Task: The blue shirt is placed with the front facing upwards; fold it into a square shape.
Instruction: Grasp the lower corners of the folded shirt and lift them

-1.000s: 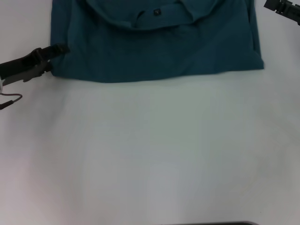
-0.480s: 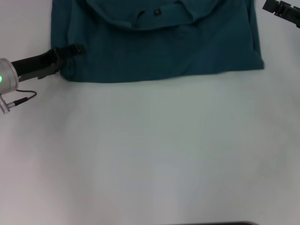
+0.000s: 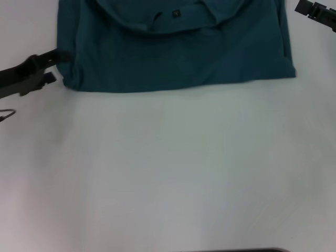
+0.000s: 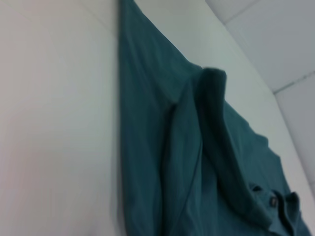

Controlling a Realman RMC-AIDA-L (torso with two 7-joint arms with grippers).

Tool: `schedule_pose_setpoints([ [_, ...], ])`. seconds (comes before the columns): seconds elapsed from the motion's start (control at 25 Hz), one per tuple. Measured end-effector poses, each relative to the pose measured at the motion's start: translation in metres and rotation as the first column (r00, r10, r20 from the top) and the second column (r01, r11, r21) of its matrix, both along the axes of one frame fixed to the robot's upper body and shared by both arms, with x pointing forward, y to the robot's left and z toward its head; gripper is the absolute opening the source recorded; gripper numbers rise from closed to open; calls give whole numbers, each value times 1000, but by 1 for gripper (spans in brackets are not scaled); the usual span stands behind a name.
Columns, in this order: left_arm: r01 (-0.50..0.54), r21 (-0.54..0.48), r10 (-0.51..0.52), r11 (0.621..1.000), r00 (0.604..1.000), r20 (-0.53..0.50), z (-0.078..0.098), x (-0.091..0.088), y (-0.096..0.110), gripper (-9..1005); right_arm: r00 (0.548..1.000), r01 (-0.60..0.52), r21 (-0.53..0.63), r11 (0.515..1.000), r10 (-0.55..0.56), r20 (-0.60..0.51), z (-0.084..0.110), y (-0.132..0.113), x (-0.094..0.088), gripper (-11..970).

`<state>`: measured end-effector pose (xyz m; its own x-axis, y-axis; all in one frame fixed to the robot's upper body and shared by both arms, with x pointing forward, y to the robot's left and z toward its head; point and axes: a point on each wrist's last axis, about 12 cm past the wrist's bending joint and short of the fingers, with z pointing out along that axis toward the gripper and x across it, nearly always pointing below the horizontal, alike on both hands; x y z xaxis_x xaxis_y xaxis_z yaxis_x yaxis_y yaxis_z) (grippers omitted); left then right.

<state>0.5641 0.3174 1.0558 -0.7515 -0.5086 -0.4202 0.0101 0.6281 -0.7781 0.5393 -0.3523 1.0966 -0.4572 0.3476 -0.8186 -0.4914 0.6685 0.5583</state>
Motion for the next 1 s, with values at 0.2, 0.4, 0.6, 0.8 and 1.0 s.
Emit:
schedule_pose_setpoints([
  [0.2,-22,-126,10,992,995,-96,11,-18,27,862,1000,1,12,1000,-1,-14,1,-3,-1,929],
  [0.4,-34,-186,1,982,985,-172,7,-19,27,856,1000,8,18,1000,-8,-23,1,-5,-2,929],
  [0.6,-20,-169,-12,986,983,-182,4,-9,12,827,1000,6,11,1000,-5,-24,2,-6,0,929],
  [0.8,-68,-128,40,989,978,-205,-5,-5,12,781,1000,4,8,1000,-4,-24,2,-6,0,928],
  [1.0,-103,-100,80,990,975,-209,-9,-2,14,769,1000,10,9,1000,-10,-25,1,-7,-2,928],
])
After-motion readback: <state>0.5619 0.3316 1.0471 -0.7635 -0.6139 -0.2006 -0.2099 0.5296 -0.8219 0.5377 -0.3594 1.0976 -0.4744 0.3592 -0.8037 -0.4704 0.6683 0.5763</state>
